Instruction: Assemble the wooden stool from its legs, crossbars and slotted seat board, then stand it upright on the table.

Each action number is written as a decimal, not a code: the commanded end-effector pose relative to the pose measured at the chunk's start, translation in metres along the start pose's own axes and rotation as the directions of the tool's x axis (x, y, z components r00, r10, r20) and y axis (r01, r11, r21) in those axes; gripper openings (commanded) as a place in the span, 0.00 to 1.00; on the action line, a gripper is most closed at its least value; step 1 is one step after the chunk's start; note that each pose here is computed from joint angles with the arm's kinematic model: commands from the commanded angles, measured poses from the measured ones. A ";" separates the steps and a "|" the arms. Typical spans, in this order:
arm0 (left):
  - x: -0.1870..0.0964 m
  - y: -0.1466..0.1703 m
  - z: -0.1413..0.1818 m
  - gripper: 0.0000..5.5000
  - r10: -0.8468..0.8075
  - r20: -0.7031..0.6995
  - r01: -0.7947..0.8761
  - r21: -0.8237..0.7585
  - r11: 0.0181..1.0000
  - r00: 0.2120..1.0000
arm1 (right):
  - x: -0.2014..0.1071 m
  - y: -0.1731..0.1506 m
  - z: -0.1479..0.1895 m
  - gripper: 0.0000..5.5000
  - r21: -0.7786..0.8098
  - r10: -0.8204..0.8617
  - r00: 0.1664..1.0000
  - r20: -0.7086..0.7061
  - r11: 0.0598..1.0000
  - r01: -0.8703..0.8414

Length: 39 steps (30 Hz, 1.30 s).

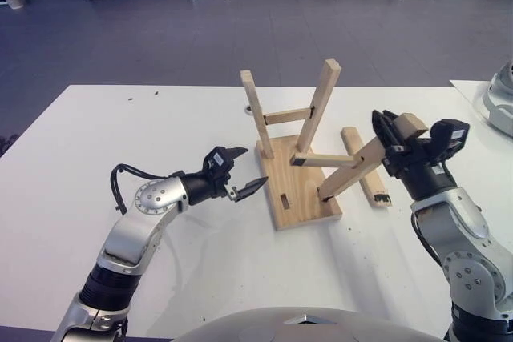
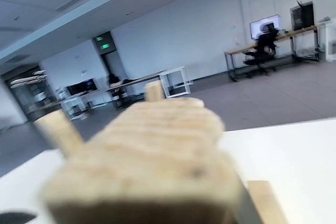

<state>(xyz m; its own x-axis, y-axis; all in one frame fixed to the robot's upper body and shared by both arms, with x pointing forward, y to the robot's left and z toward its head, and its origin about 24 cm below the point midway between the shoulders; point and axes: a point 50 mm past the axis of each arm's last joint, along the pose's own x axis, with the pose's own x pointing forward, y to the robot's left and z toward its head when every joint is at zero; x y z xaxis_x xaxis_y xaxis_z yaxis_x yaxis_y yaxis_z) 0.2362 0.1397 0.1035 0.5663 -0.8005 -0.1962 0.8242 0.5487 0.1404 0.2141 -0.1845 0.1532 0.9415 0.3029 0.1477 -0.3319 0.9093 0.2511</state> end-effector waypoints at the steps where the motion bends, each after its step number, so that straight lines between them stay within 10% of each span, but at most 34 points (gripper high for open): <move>1: 0.000 -0.001 -0.001 0.78 -0.006 -0.014 0.006 0.007 1.000 1.000 | -0.010 -0.025 -0.049 0.19 -0.101 -0.074 0.942 -0.327 0.994 0.043; 7: 0.002 -0.005 -0.003 0.78 -0.021 -0.025 0.021 0.003 1.000 0.999 | -0.021 -0.021 -0.078 0.19 -0.050 -0.099 0.880 -0.464 0.995 0.085; 17: 0.002 0.002 -0.005 0.78 0.007 -0.029 -0.006 0.009 1.000 1.000 | 0.021 -0.001 0.048 0.44 -0.016 0.148 0.977 0.156 0.989 -0.147; 23: 0.001 0.004 -0.006 0.78 0.017 -0.031 -0.016 0.011 1.000 0.999 | 0.029 -0.016 0.098 0.65 -0.108 0.147 0.960 0.237 0.986 -0.124; 33: 0.005 0.006 -0.008 0.78 0.010 -0.040 -0.009 0.024 1.000 0.999 | 0.005 -0.091 -0.074 0.97 -0.087 -0.199 0.844 -0.497 0.980 0.180; 39: 0.006 0.006 -0.008 0.78 -0.003 -0.053 0.005 0.035 0.999 0.999 | -0.020 -0.108 -0.105 0.87 -0.305 -0.379 0.701 -0.604 0.923 0.236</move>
<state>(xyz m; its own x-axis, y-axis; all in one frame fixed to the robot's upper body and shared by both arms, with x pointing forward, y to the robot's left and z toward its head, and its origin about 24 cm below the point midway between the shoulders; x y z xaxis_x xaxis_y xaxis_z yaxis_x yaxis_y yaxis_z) 0.2427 0.1403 0.0927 0.5656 -0.7890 -0.2399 0.8245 0.5473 0.1438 0.2454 -0.2561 0.0317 0.8498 0.0719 -0.5222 -0.0775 0.9969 0.0112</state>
